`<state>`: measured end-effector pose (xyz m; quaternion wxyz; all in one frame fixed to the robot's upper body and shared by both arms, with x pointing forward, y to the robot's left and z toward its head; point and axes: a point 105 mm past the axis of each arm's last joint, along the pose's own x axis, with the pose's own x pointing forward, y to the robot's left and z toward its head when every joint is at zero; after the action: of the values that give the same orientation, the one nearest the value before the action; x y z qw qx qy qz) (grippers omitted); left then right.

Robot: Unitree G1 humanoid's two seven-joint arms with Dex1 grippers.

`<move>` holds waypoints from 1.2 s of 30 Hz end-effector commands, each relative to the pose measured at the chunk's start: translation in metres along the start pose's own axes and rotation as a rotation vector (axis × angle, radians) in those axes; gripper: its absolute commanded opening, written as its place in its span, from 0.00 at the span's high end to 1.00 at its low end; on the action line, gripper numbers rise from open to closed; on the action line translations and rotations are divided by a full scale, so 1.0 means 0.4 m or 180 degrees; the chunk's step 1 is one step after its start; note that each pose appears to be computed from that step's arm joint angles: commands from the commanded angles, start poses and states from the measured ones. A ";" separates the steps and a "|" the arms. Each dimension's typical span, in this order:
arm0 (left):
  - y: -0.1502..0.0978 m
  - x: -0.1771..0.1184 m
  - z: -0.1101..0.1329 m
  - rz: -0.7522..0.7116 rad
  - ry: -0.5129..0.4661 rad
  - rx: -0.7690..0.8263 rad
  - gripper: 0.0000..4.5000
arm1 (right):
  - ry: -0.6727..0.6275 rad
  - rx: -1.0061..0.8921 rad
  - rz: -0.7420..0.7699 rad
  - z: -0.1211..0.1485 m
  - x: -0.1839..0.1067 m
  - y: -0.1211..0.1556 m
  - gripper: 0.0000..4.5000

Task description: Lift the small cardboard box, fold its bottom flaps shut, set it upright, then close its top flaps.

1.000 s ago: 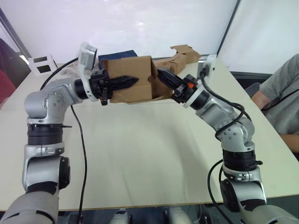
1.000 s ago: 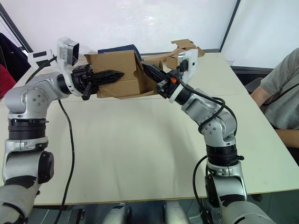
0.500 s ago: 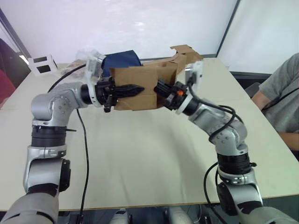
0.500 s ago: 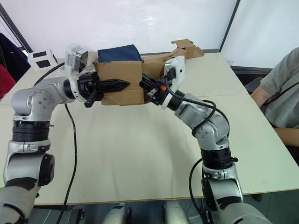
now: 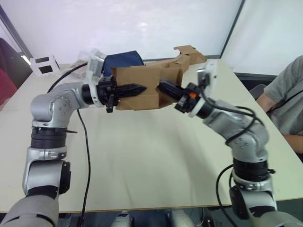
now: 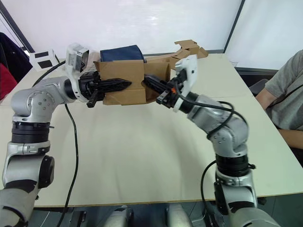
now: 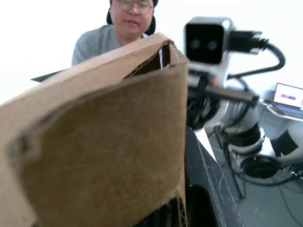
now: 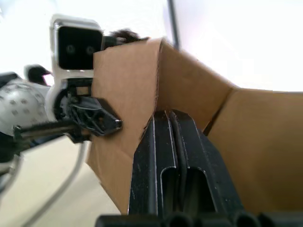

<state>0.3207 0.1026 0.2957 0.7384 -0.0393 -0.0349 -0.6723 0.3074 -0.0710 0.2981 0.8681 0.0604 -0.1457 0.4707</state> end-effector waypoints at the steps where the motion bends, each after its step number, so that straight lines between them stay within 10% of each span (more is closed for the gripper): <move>1: -0.028 0.021 0.046 -0.0100 -0.0017 0.0330 1.00 | -0.0273 0.0006 -0.0008 0.070 -0.049 0.017 0.99; 17: -0.022 0.025 0.043 -0.0107 0.0021 0.0353 1.00 | 0.0622 -0.0001 -0.0117 -0.126 -0.135 0.010 0.99; 36: -0.043 0.015 0.013 -0.0190 0.0123 0.0232 1.00 | 0.0272 0.0070 0.0306 -0.099 -0.062 0.043 0.99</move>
<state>0.3104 0.0960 0.2936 0.7265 -0.0106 -0.0265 -0.6866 0.2984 -0.0799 0.2395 0.8685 0.0451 -0.0826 0.4867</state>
